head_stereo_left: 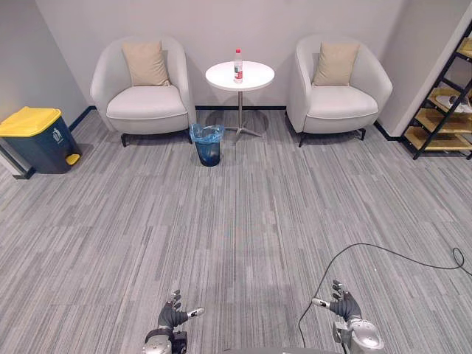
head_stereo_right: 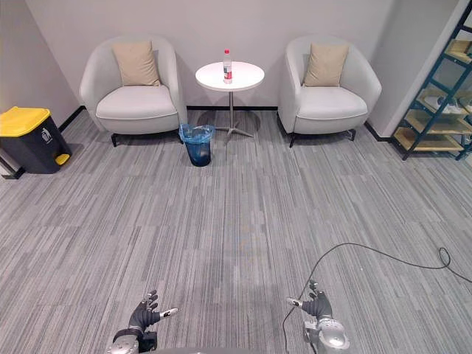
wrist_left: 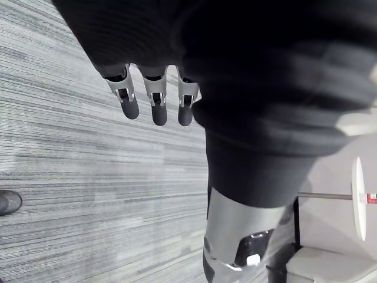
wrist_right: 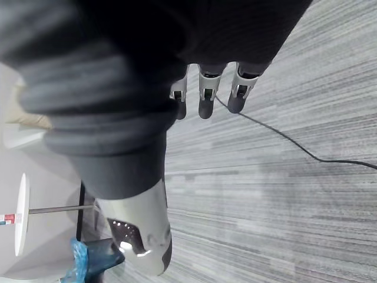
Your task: Gather rubbish on tea table into small bin, then transfer packed bag to large trash can.
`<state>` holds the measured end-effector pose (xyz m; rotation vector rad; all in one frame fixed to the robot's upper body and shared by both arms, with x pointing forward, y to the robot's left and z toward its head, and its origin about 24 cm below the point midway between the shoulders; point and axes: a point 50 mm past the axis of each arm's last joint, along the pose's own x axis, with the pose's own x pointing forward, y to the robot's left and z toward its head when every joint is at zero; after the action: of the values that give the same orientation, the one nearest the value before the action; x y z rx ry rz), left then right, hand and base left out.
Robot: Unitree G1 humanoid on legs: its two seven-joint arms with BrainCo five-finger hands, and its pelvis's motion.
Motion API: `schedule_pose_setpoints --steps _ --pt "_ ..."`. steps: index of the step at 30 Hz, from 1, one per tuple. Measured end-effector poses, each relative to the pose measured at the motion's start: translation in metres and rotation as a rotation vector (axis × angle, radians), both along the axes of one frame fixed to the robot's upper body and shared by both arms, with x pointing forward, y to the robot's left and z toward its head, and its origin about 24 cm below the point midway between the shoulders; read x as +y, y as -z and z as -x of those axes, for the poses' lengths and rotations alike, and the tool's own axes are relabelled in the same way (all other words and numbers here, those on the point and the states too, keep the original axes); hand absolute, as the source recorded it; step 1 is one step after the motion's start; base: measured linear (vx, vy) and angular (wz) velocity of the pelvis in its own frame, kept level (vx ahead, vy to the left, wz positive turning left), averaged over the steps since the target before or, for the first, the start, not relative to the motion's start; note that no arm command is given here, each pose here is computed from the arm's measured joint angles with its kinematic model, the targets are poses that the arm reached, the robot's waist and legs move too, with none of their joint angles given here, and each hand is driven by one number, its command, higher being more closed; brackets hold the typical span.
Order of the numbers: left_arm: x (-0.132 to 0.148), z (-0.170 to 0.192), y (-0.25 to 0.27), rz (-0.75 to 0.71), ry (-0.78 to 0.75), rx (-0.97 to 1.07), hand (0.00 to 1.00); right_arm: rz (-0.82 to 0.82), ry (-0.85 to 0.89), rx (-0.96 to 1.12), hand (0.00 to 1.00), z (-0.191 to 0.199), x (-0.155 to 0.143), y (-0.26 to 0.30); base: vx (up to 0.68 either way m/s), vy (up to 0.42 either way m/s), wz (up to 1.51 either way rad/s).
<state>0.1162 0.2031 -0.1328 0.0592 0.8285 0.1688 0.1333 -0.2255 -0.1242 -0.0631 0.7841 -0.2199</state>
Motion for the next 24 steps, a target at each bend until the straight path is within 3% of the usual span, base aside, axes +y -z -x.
schedule_pose_setpoints --steps 24 --pt "-0.0024 0.0029 0.003 0.017 0.021 0.022 0.0 -0.018 0.012 0.003 0.0 -0.0063 0.0011 0.0012 -0.02 -0.015 0.0"
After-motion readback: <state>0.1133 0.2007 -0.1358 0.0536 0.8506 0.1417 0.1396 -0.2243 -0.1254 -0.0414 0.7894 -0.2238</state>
